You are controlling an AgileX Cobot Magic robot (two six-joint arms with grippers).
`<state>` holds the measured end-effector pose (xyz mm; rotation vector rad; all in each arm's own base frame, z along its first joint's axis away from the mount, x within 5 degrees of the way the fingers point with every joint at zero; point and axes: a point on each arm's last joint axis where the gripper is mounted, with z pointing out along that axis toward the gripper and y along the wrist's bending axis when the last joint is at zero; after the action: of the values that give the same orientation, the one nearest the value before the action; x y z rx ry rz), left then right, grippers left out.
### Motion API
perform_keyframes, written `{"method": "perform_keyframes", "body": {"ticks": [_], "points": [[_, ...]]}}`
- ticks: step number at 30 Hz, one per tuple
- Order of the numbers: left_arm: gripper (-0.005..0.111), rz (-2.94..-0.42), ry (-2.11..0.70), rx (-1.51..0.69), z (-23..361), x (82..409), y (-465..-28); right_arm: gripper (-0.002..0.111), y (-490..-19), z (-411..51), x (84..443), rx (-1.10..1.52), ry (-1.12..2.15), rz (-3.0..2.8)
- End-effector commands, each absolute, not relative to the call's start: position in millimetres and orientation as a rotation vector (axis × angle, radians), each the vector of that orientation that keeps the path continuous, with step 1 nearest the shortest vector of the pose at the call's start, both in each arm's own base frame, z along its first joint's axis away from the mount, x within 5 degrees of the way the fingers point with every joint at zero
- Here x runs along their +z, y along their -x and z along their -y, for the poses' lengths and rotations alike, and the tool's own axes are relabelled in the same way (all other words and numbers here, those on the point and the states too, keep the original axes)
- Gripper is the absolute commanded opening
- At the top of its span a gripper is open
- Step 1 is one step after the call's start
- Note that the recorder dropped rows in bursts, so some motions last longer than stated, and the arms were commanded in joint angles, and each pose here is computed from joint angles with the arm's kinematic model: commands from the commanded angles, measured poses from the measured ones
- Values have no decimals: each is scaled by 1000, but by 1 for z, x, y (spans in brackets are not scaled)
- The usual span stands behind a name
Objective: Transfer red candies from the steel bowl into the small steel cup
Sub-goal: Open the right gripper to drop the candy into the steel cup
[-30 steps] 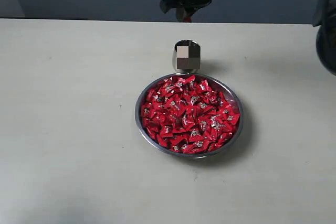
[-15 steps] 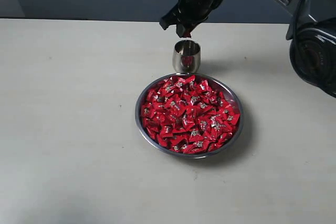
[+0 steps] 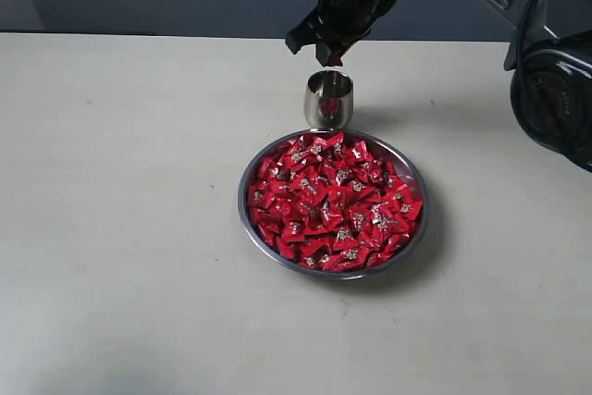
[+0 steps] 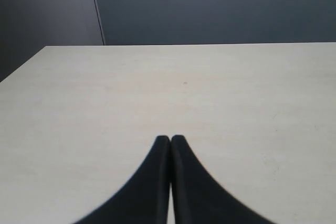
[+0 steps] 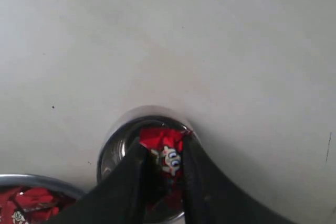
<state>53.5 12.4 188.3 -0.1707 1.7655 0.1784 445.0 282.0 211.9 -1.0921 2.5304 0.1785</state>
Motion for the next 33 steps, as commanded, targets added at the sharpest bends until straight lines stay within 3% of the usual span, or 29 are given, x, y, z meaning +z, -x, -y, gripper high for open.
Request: {"method": "perform_keyframes", "body": {"ticks": [1,8,9,12,14,20,22,24,33], "points": [[0,-1763,173,178,-12,187,-53,-1,-447,-280,217,183,1079,-2521],[0,-1763,173,178,-12,187,-53,0,-448,-281,210,188,1061,-2539],[0,-1763,173,178,-12,187,-53,4,-447,-282,210,189,1063,-2537],[0,-1763,173,178,-12,187,-53,28,-448,-282,210,191,1054,-2534],[0,-1763,173,178,-12,187,-53,30,-448,-282,210,191,1053,-2537],[0,-1763,173,178,-12,187,-53,29,-446,-283,210,221,1053,-2552],[0,-1763,173,178,-12,187,-53,18,-445,-282,209,219,1060,-2566],[0,-1763,173,178,-12,187,-53,-1,-444,-282,212,219,1061,-2566],[0,-1763,173,178,-12,187,-53,-1,-437,-279,240,257,971,-2565]]}}
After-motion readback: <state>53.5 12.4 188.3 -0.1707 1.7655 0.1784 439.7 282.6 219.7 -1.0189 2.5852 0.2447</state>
